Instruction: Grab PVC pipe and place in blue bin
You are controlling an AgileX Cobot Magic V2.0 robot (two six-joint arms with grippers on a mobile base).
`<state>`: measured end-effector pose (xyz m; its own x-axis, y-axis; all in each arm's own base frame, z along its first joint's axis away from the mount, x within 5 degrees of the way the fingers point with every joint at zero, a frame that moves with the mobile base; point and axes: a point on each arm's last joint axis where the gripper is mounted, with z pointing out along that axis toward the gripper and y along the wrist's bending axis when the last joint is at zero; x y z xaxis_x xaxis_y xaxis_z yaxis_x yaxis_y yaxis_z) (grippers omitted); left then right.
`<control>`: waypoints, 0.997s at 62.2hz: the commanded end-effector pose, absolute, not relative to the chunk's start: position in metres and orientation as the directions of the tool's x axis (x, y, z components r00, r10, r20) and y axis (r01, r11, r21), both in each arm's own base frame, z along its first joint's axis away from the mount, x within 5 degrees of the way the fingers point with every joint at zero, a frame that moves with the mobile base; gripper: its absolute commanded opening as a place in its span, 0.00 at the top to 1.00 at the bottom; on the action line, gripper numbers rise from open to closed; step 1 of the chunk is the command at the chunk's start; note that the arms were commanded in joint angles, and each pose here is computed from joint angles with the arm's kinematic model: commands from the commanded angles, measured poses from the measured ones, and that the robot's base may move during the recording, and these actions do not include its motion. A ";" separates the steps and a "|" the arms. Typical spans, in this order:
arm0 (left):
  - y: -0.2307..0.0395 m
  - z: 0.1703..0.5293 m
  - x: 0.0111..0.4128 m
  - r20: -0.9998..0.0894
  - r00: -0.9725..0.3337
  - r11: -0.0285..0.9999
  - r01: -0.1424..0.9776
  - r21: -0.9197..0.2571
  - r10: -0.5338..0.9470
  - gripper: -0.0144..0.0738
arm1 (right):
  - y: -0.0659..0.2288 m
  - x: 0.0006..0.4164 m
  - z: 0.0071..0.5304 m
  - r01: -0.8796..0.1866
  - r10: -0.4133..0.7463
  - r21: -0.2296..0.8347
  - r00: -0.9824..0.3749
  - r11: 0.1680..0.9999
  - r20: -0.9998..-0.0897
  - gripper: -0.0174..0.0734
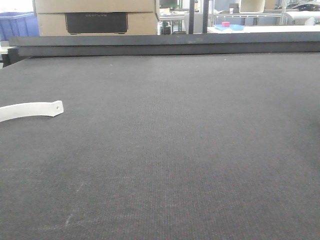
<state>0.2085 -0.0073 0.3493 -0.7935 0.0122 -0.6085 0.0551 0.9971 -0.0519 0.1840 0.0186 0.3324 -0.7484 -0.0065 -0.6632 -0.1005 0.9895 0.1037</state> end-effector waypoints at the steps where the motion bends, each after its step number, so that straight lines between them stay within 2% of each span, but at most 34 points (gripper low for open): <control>1: -0.009 0.339 0.221 -0.559 -0.829 0.996 0.054 -0.069 0.006 0.96 | 0.019 0.195 0.325 -0.099 -0.010 0.106 -0.776 0.989 -0.631 0.99; 21: -0.015 0.307 0.249 -0.431 -0.901 0.987 0.031 -0.158 -0.041 0.96 | 0.020 0.231 0.302 -0.076 0.010 0.113 -0.787 0.991 -0.617 0.99; 39: -0.016 0.302 0.253 -0.413 -0.910 0.985 0.026 -0.168 -0.047 0.96 | 0.022 0.259 0.261 -0.066 -0.019 0.123 -0.936 0.990 -0.352 0.99; 56: -0.016 0.302 0.252 -0.410 -0.911 0.985 0.026 -0.169 -0.046 0.96 | 0.020 0.293 0.257 -0.080 -0.055 0.084 -0.961 0.993 -0.270 0.99; 62: -0.016 0.302 0.252 -0.406 -0.913 0.985 0.026 -0.169 -0.045 0.96 | 0.021 0.300 0.250 -0.081 -0.062 0.084 -0.976 0.993 -0.210 0.97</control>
<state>0.2515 -0.0146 0.2984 -0.9154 -0.0400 -0.4006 0.0252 0.9874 -0.1562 0.2955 0.0223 0.2526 -0.9669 -0.0481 -0.2505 -0.0748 0.9924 0.0981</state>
